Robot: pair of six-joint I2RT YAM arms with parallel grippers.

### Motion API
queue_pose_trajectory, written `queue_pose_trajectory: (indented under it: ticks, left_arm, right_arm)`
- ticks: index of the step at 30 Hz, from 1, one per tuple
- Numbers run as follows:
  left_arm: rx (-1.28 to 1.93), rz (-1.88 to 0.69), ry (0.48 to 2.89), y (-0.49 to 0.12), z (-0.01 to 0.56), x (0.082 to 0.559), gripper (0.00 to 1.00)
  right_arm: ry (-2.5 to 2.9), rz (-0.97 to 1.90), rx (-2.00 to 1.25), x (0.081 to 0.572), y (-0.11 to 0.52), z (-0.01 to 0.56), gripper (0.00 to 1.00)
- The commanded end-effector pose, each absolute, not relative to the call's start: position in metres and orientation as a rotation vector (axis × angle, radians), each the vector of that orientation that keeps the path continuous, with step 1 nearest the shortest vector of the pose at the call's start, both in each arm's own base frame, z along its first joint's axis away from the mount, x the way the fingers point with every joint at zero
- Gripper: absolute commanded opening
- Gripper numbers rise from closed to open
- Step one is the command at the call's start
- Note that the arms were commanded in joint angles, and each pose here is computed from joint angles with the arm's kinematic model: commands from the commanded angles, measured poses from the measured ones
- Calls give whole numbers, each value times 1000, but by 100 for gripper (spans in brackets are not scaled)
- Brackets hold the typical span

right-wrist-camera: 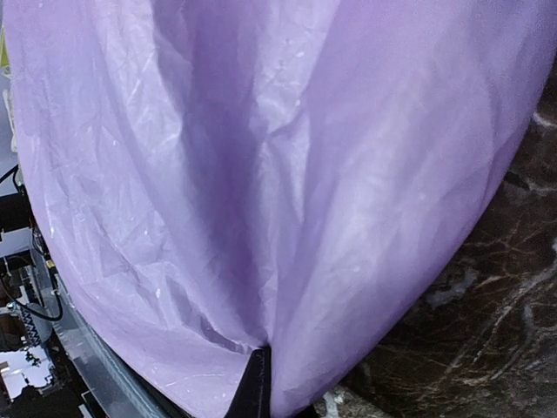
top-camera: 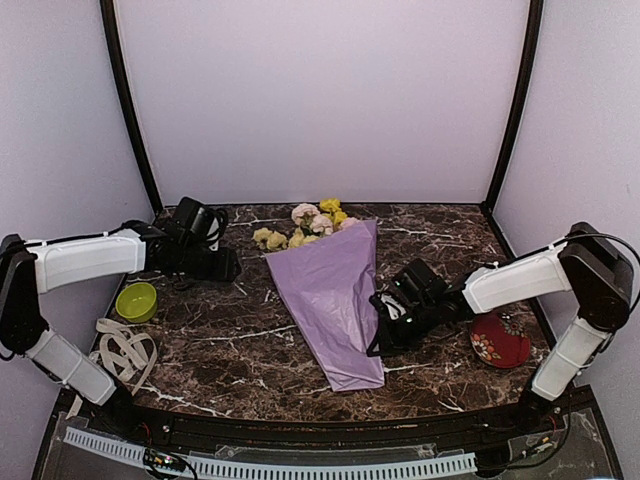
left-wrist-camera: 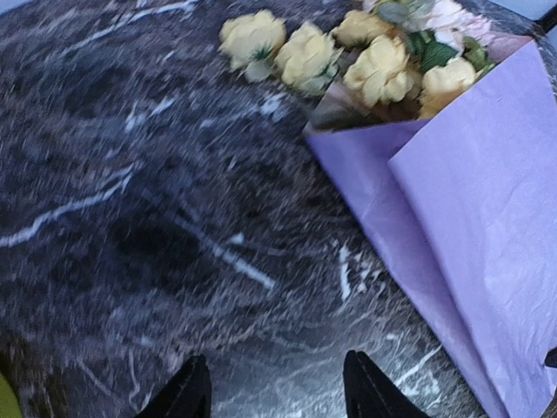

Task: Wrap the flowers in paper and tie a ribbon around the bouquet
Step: Pick up the ribbon from the corner of the board.

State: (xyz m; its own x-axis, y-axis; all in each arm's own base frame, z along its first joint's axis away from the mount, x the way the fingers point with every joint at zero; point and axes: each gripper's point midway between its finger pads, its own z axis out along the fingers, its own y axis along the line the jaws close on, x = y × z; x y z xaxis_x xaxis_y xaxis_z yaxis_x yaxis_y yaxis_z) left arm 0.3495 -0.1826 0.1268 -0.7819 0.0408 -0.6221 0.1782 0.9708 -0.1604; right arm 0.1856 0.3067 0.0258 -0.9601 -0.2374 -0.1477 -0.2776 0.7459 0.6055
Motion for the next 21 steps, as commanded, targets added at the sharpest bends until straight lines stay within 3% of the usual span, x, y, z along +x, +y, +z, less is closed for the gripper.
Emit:
queue_pose_trajectory:
  ticks: [1,4,8,21]
  left_arm:
    - [-140,-73,2727,-122,84,277,55]
    - [-309,15,2776,-94,77,249,56]
    - [-555,108,2751,-53,73,219,66]
    - [-776,57,2798,-23,21,204,70]
  right_arm:
    - [2793,925,-510,197,315,42,0]
    - [2781,891,-568,196,320,42,0]
    - [2770,895,-605,192,322,41,0]
    - [2740,883,-654,189,323,46,0]
